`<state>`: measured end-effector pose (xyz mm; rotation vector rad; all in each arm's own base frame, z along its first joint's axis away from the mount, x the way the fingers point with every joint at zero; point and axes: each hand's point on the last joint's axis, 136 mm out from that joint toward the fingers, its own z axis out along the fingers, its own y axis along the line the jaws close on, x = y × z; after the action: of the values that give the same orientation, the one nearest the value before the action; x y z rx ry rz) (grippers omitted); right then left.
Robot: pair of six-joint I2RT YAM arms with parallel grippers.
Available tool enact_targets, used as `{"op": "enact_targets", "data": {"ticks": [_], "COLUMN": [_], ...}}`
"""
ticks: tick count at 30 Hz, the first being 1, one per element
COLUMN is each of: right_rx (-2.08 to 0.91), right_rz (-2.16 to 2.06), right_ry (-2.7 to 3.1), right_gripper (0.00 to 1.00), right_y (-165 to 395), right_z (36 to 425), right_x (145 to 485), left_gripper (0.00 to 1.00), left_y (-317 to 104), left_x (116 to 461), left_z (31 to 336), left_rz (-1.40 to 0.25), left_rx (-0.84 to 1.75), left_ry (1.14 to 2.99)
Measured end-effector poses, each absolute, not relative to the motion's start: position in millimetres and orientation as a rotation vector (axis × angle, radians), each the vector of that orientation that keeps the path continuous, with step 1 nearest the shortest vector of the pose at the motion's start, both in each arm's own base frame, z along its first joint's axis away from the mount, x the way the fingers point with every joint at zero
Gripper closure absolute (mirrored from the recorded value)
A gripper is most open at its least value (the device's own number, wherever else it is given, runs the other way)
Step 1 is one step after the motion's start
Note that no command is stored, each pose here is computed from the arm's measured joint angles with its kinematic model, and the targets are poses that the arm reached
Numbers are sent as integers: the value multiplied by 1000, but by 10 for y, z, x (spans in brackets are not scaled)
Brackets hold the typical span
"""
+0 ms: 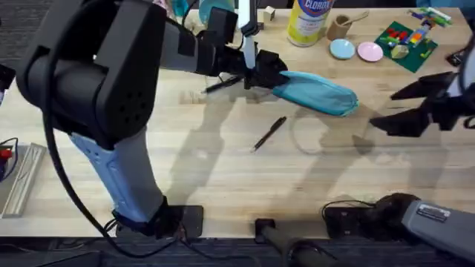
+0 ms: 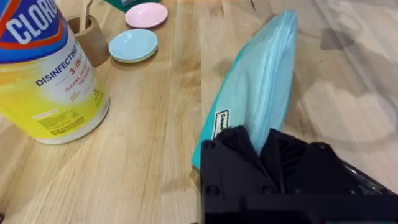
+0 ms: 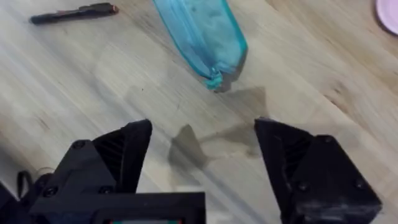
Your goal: Unzip the bag, pick up the pens from the table one at a time and place them inside, then zip the bag closed.
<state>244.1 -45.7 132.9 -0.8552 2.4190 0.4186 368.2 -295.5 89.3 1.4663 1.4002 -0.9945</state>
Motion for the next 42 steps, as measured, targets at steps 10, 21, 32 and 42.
{"op": "enact_targets", "data": {"ticks": [10, 21, 32, 42], "right_rx": [-1035, -1039, -1015, -1009], "right_rz": [414, 557, 552, 537], "right_ry": [2334, 2396, 2399, 2394], "right_gripper": [5, 5, 196, 610], "right_y": [-169, -111, -148, -163], "right_z": [1104, 670, 565, 565], "right_x": [2589, 2718, 2810, 2844], "left_gripper": [958, 958, 958, 958], "left_y": [-2953, -2954, -2953, -2953], "left_x": [3679, 3679, 3680, 3680], "left_z": [889, 890, 890, 890], "left_rz": [-997, -997, -997, -997], "left_rx": [1466, 1466, 1466, 1466], "left_ry": [1403, 1403, 1403, 1403]}}
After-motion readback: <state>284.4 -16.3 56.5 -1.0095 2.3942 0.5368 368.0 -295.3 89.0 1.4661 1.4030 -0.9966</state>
